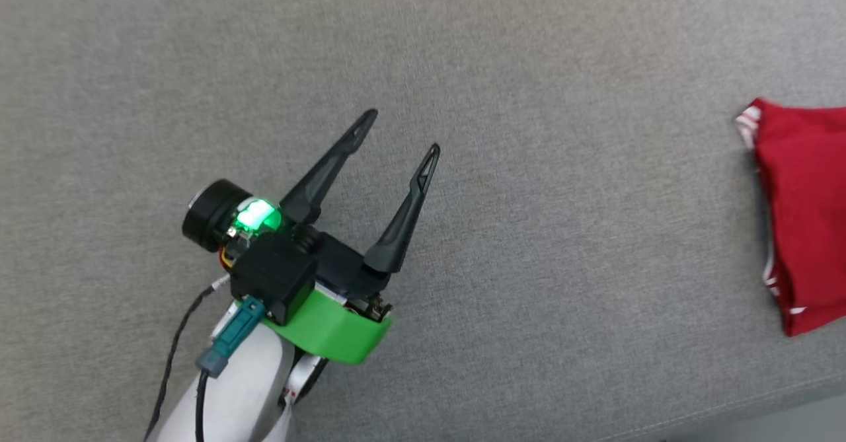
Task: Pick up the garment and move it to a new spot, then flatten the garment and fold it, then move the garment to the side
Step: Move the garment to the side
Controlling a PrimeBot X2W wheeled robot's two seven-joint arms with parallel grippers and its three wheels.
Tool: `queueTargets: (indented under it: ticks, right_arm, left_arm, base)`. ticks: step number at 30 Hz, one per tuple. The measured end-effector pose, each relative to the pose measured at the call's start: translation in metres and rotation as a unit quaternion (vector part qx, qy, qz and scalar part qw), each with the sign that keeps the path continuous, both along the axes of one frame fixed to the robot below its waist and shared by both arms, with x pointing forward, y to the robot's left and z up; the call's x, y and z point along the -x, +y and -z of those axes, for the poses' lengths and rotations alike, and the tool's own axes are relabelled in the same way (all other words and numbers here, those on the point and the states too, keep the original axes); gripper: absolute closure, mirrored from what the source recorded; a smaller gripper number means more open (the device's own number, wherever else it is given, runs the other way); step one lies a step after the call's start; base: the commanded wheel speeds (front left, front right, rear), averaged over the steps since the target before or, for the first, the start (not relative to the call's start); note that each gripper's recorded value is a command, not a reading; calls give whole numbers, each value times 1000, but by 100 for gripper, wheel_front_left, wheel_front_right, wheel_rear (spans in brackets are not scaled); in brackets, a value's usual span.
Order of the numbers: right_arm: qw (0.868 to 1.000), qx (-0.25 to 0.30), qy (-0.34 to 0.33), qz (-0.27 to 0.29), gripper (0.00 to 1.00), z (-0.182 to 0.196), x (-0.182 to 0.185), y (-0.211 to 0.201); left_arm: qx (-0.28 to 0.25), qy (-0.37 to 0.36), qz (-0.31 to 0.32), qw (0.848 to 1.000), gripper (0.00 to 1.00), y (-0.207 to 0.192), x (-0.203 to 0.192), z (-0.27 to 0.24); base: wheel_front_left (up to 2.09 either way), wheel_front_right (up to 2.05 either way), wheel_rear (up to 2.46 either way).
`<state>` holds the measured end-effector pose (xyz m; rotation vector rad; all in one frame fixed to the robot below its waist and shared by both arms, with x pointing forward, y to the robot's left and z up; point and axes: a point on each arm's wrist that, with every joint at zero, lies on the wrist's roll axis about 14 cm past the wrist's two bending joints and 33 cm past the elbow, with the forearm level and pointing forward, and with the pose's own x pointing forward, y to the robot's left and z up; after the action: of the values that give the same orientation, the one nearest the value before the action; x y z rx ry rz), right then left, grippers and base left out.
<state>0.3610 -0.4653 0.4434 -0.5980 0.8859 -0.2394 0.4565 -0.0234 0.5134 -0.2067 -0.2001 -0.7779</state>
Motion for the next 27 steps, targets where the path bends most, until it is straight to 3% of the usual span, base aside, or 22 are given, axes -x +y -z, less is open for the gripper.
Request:
queueTargets:
  ticks: [7, 15, 16, 22, 27]
  right_arm:
    - [998, 53, -30, 28, 100, -1, -16, -46]
    - [997, 59, -30, 38, 100, 27, -28, -54]
    - [996, 67, -32, 46, 0, 28, -27, -59]
    - [994, 75, -50, 55, 0, 13, -22, -65]
    - [991, 74, -103, 33, 0, -15, -36, -55]
  left_arm:
    - [5, 18, 8, 1000, 0, -1, -20, 28]
    - [-3, 46, 0, 999, 0, 5, -32, 60]
    - [-6, 49, -3, 999, 0, 7, -32, 62]
    - [-3, 40, -16, 999, 0, 10, -30, 48]
    - [-4, 44, -42, 998, 0, 21, -26, 38]
  base:
    - [0, 0, 0]
    - [0, 0, 0]
    - [0, 0, 0]
    - [0, 0, 0]
    - [0, 0, 0]
